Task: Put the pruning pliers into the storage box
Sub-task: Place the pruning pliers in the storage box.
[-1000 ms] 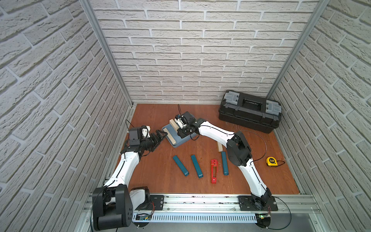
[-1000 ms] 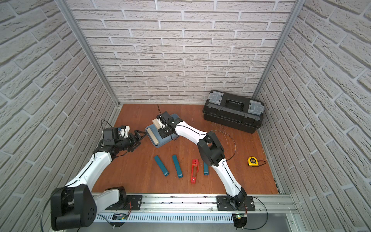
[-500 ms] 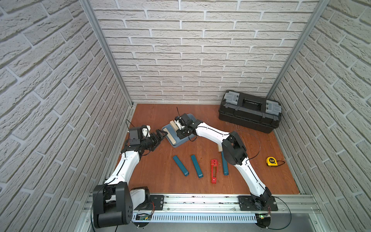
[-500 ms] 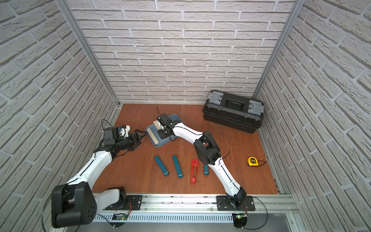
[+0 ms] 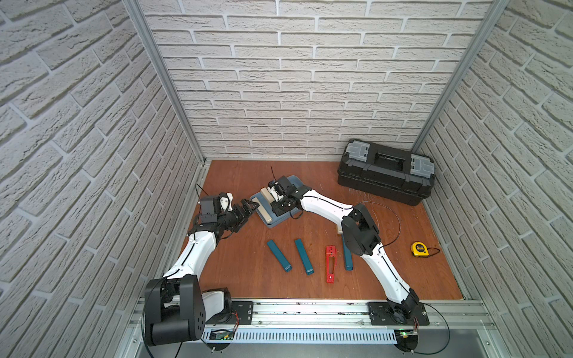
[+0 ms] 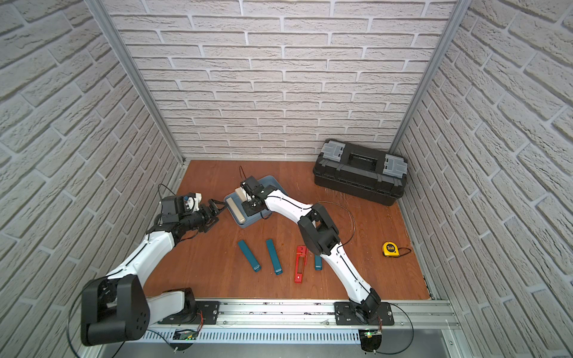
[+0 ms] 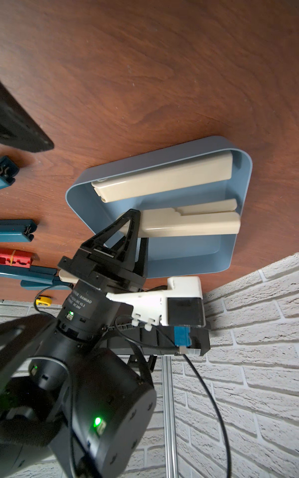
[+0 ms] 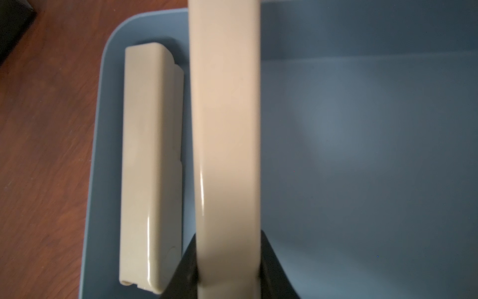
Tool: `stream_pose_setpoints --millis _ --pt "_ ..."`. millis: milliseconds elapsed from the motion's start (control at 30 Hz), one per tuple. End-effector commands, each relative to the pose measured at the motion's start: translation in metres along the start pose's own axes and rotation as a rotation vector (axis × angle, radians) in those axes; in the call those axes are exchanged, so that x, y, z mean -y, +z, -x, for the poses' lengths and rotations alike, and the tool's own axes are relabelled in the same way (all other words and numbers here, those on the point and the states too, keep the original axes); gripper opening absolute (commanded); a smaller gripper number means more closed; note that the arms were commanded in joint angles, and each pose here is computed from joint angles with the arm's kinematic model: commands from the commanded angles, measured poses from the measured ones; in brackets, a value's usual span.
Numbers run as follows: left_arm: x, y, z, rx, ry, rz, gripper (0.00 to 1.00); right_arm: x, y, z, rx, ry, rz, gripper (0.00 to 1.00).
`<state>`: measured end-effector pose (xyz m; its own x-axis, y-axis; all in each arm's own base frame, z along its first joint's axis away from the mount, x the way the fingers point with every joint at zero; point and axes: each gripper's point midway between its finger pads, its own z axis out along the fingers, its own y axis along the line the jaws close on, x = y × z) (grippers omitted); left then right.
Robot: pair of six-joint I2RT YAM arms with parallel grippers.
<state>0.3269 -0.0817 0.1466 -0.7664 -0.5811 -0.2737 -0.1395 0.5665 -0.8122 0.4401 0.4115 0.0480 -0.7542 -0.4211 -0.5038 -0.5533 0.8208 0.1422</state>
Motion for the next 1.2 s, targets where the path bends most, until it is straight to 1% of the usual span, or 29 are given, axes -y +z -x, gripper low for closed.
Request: stream_pose_setpoints --millis 0,267,533,667,800,900,1167 --pt "-0.001 0.000 0.001 0.008 0.008 -0.018 0.98 -0.008 0.006 0.003 0.008 -0.003 0.017 0.03" --pt "0.006 -0.004 0.002 0.013 0.015 -0.032 0.98 -0.008 0.013 -0.001 -0.010 -0.006 0.013 0.03" --pt "0.002 -0.002 0.000 0.007 0.012 -0.029 0.98 -0.010 0.017 -0.001 -0.009 -0.002 0.028 0.06" --pt "-0.002 0.002 0.000 0.000 0.002 -0.024 0.98 -0.011 0.015 -0.001 -0.010 -0.006 0.036 0.11" --pt "-0.003 0.003 0.001 0.001 0.002 -0.025 0.98 -0.011 0.014 -0.001 -0.010 -0.012 0.035 0.19" --pt "-0.001 0.002 0.001 0.003 0.005 -0.027 0.98 -0.013 0.011 0.002 -0.004 -0.019 0.041 0.24" --pt "-0.002 0.002 0.001 0.000 0.007 -0.025 0.98 -0.015 0.001 0.008 0.017 -0.022 0.048 0.29"
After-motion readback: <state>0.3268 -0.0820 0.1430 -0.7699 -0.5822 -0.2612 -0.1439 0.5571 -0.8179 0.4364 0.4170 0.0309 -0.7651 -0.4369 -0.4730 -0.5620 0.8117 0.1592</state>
